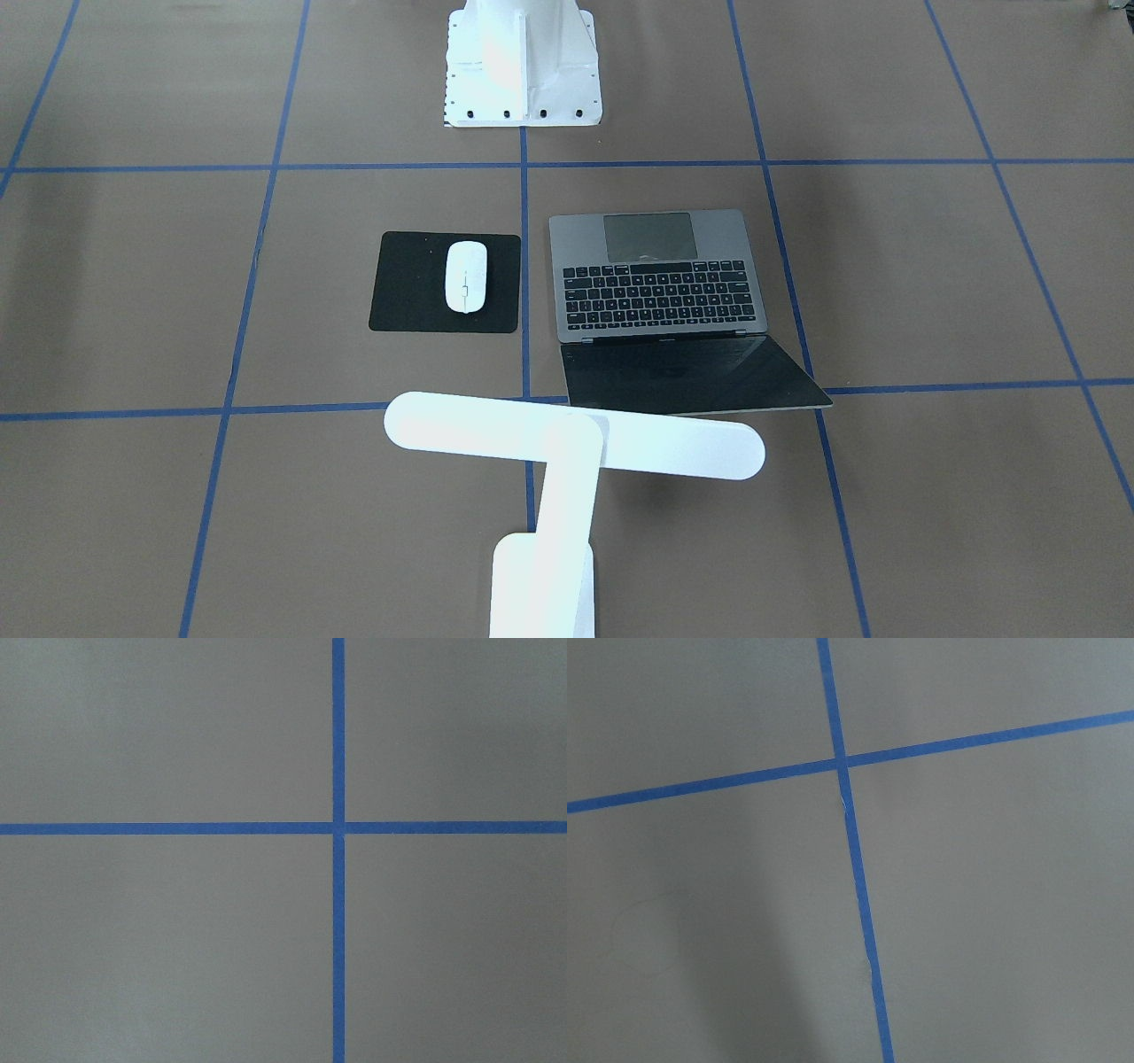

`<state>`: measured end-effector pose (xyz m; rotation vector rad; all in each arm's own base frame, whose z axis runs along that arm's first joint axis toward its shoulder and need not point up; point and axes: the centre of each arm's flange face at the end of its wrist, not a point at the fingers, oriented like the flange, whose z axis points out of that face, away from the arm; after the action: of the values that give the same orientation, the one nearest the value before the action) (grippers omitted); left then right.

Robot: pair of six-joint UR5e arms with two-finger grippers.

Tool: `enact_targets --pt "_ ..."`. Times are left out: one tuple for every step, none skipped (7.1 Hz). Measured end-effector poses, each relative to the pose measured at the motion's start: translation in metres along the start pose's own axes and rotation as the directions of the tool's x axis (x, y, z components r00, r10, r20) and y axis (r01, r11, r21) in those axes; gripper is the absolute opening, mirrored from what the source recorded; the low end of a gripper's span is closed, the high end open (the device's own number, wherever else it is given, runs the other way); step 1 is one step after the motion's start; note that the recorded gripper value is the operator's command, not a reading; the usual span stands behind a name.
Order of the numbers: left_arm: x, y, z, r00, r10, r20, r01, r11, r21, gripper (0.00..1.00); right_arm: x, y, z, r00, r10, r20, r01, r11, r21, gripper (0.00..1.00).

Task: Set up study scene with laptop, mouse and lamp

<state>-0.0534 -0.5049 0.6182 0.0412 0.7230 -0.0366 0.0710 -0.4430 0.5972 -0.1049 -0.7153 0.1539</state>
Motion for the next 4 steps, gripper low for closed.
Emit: enact_targets --pt "-0.001 0.000 -0.002 1.000 0.001 0.000 -0.001 1.000 0.003 1.00 0.010 0.004 0.000 1.000 0.002 0.002 -0.002 1.000 0.000 1.00" --pt "-0.002 0.000 -0.001 1.000 0.006 0.000 -0.006 1.000 0.002 1.00 0.020 0.009 0.000 1.000 -0.005 0.003 0.005 1.000 0.001 1.00" --pt "-0.002 0.001 -0.001 1.000 0.007 0.001 -0.007 1.000 0.001 1.00 0.026 0.012 0.000 1.000 -0.013 0.005 0.013 1.000 0.002 1.00" --pt "-0.002 0.001 -0.002 1.000 0.008 0.001 -0.008 1.000 0.001 1.00 0.030 0.014 0.000 1.000 -0.013 0.006 0.013 1.000 0.001 1.00"
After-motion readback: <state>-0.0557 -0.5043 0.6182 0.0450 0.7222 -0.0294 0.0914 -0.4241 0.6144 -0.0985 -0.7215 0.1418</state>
